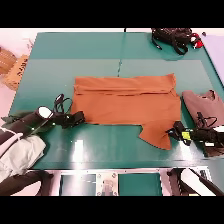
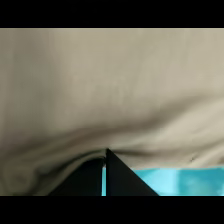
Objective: Fold the shirts.
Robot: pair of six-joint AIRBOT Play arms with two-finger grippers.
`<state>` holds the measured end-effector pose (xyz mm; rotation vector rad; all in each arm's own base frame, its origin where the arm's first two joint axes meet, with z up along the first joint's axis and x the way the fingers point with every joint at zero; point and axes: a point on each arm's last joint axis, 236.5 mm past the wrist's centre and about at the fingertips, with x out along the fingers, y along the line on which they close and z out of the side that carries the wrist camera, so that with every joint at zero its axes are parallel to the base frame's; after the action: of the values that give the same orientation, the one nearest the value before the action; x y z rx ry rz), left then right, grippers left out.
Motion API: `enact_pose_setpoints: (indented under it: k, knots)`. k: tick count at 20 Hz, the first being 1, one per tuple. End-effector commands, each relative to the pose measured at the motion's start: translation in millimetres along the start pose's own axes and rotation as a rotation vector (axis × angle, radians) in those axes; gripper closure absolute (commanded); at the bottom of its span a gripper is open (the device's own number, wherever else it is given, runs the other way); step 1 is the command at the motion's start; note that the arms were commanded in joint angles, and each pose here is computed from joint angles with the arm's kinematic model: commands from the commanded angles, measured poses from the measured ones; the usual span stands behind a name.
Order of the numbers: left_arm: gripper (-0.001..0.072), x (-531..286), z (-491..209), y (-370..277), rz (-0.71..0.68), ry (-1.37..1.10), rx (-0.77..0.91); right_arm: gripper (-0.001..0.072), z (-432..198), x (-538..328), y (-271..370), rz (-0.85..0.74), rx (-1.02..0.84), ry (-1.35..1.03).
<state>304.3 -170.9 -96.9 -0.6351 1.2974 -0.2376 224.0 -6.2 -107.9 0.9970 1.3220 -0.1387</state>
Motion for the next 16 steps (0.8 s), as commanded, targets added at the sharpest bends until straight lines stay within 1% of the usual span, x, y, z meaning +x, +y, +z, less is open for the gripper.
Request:
enact_pose_setpoints:
  k: [1, 3, 4, 6, 9, 12, 14, 16]
  knots:
    - [0.0689, -19, -10, 19, 0.16, 0.129, 0.151, 0.0693, -9, -15, 5, -0.02, 0.009, 0.052]
    - [0.0689, -39, -19, 45, 0.3, 0.219, 0.216, 0.0693, -18, -26, -8, -0.096, 0.015, 0.07]
    - [0.0689, -48, -22, 48, 0.327, 0.237, 0.242, 0.0693, -23, -32, -14, -0.135, 0.015, 0.071]
    - [0.0689, -61, -24, 43, 0.326, 0.243, 0.274, 0.0693, -31, -44, -19, -0.18, 0.009, 0.059]
    - [0.0689, -81, -24, 29, 0.308, 0.233, 0.315, 0.0693, -31, -63, -7, -0.172, -0.03, 0.001]
    - [0.0689, -95, -5, 6, 0.278, 0.187, 0.36, 0.0693, -12, -88, 30, -0.09, -0.076, -0.075]
    - [0.0689, -103, 23, -17, 0.244, 0.091, 0.396, 0.0693, 9, -105, 70, 0.012, -0.136, -0.145]
    - [0.0689, -106, 52, -37, 0.224, 0.024, 0.426, 0.0693, 29, -112, 103, 0.067, -0.188, -0.188]
